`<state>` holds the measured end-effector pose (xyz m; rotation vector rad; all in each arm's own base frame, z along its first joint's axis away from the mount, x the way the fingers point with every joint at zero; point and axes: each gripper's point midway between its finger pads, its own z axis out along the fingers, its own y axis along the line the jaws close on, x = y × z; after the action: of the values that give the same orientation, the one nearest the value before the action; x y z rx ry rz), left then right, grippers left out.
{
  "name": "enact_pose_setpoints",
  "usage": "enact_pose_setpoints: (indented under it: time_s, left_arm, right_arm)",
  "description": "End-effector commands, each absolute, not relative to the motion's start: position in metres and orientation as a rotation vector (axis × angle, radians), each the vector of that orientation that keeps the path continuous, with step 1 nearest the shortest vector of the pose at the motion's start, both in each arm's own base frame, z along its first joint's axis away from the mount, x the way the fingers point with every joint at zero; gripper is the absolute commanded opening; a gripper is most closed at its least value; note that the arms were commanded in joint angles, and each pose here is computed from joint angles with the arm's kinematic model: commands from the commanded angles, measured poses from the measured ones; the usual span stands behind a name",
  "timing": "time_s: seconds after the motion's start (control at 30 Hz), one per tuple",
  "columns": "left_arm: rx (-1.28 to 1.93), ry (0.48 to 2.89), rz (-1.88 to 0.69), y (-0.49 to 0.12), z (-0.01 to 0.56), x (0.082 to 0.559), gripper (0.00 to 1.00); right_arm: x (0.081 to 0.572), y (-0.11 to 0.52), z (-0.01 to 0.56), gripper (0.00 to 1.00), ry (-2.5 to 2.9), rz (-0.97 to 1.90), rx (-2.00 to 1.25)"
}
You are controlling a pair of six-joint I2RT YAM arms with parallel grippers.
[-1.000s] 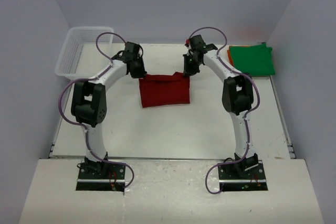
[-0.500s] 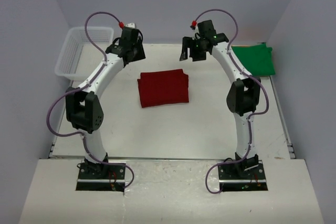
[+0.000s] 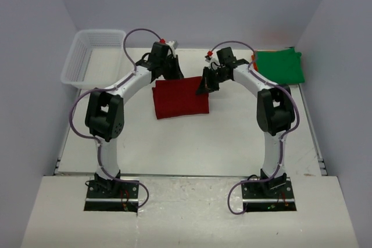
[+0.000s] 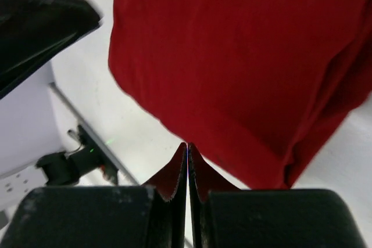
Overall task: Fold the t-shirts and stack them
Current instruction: Fold the long partially folded tshirt into a neat square
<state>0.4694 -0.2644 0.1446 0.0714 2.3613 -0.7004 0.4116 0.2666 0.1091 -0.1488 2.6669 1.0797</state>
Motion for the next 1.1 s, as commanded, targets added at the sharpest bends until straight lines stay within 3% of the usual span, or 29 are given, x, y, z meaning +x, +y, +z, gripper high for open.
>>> enact_pose_setpoints:
  time_s: [0.0,0.23,0.5,0.67,1.07]
  left_arm:
    - [0.178,2.289,-0.885,-0.293,0.147,0.475,0.0]
    - [0.153,2.38,-0.889,-0.289,0.102,0.462,0.0]
    - [0.067,2.464,-0.727,-0.253,0.068,0.444,0.0]
    - [0.05,2.467,-0.677,-0.243,0.071,0.44,0.0]
    - [-0.001,2.388,-0.49,-0.21,0.117,0.424,0.0]
  right_arm:
    - [0.395,0.293,0.15,0.0,2.529,1.388,-0.224]
    - [0.378,0.298,0.113,0.0,2.611,1.482,-0.138]
    - [0.371,0.291,0.066,0.0,2.775,1.287,0.029]
    - [0.372,0.269,0.028,0.0,2.911,0.994,0.158]
    - [0.356,0.263,0.014,0.0,3.009,0.929,0.245]
